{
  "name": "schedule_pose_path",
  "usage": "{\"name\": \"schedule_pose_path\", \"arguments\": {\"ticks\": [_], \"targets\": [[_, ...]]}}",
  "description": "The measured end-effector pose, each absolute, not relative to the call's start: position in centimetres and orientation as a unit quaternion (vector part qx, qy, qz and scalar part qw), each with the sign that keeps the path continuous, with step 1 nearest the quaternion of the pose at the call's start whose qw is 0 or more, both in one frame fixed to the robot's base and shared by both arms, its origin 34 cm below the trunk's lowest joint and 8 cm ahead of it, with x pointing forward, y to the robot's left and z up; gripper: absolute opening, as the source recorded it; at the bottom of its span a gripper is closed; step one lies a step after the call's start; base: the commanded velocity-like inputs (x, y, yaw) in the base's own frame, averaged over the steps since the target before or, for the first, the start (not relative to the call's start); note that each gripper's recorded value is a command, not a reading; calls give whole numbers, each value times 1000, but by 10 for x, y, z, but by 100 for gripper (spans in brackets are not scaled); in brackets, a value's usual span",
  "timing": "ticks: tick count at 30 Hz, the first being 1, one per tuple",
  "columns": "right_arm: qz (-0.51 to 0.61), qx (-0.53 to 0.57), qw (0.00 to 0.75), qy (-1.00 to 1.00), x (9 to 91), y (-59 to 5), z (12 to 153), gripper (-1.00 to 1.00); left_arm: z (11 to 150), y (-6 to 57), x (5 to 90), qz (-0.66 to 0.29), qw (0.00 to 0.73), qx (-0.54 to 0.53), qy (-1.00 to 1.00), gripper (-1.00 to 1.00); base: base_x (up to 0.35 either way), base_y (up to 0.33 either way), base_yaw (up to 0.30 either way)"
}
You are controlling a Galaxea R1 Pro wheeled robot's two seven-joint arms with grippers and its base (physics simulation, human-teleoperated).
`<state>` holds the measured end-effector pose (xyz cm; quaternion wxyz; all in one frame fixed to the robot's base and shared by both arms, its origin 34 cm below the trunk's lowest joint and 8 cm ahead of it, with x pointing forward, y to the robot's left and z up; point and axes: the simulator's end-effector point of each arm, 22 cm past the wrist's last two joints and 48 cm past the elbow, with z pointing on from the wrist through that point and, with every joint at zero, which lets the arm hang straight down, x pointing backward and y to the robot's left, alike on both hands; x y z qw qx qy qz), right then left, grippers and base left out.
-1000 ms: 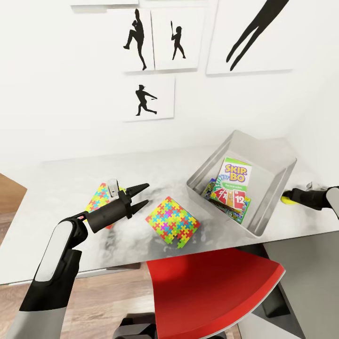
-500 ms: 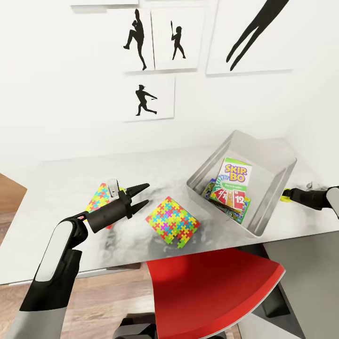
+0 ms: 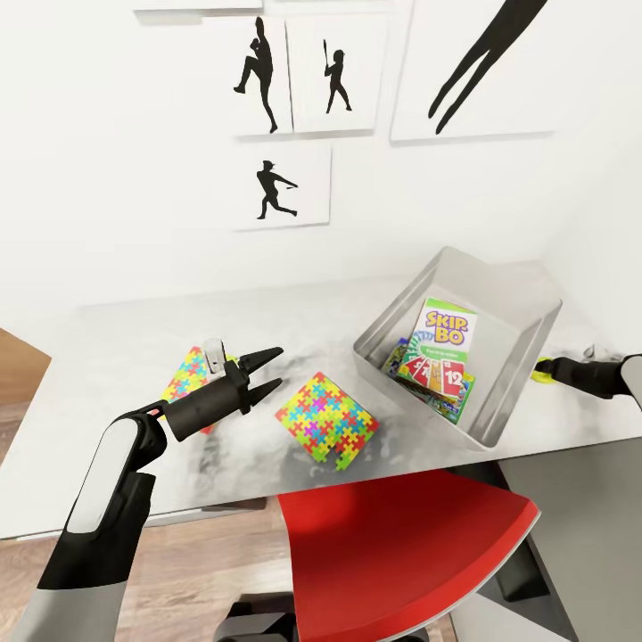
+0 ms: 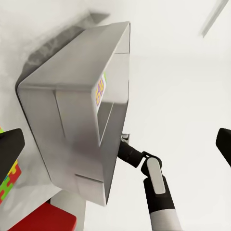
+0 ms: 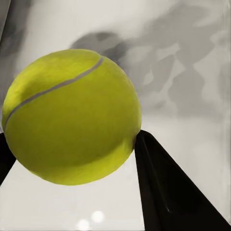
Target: Put all the toys in the child's room - the three board games (two on the bed and one on the table), the two jigsaw puzzles on the table, and the tennis ball on the table - inside the toy box on the table in the child's room.
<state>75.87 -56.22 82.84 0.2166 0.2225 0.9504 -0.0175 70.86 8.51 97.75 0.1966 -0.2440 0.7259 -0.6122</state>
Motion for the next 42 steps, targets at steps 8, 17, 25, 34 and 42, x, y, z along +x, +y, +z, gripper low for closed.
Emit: {"name": "schedule_pose_path", "arguments": {"ticks": [8, 17, 25, 34, 42], "targets": [[-37, 226, 214, 950, 748, -585, 835, -100, 978, 85, 709, -612, 197, -244, 726, 100, 0, 0, 0], [-57, 229, 217, 947, 741, -612, 850, -100, 978, 85, 709, -612, 197, -243, 726, 100, 0, 0, 0], [-40, 221, 241, 944, 750, -623, 885, -100, 978, 85, 709, -612, 197, -243, 726, 100, 0, 0, 0], [28, 168, 286, 943, 777, -595, 937, -100, 978, 85, 710, -612, 198, -243, 726, 100, 0, 0, 0], [43, 136, 333, 932, 796, -584, 984, -100, 979, 85, 711, -613, 198, -243, 725, 100, 0, 0, 0]]}}
